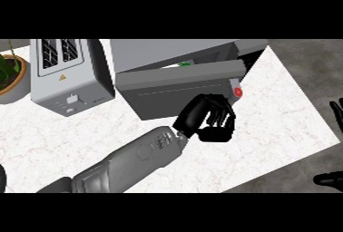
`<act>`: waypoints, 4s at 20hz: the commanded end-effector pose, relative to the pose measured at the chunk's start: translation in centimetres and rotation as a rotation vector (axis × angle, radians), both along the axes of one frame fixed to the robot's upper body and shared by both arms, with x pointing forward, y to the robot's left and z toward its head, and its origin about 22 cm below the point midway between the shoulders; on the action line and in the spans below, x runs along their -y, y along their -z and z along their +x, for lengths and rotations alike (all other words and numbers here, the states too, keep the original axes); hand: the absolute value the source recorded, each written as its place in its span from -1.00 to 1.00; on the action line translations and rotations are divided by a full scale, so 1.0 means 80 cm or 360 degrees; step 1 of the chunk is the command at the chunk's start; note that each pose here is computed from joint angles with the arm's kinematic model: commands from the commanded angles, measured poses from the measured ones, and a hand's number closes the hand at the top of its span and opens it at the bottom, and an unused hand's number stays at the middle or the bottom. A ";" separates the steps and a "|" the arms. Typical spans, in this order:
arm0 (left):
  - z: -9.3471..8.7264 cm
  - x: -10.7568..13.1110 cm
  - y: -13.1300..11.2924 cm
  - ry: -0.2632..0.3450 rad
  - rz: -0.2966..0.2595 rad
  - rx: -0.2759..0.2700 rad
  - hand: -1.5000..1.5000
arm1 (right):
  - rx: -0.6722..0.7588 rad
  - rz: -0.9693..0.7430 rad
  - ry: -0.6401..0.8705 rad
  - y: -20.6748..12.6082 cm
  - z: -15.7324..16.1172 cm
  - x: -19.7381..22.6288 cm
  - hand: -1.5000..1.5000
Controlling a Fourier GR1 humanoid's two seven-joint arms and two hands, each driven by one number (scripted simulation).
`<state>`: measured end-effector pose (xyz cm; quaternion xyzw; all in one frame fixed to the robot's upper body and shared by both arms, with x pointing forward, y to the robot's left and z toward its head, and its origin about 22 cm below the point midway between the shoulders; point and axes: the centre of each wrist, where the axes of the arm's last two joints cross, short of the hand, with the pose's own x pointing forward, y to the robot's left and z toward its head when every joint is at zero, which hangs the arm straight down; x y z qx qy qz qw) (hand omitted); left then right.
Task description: Pick up the milk, place it into the microwave and close the microwave
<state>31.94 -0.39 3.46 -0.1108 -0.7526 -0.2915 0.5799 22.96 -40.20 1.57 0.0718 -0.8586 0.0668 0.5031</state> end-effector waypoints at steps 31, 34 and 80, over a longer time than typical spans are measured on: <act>0.041 0.030 -0.064 -0.0207 -0.0102 0.0066 1.00 | 0.0161 -0.0287 -0.1118 -0.124 0.059 -0.094 1.00; 0.041 0.027 -0.059 -0.0230 -0.0100 0.0073 1.00 | 0.0174 -0.0295 -0.1151 -0.128 0.057 -0.105 1.00; 0.056 -0.065 0.023 -0.0459 -0.0894 -0.0906 1.00 | -0.0105 -0.0127 -0.1420 -0.095 -0.071 -0.220 1.00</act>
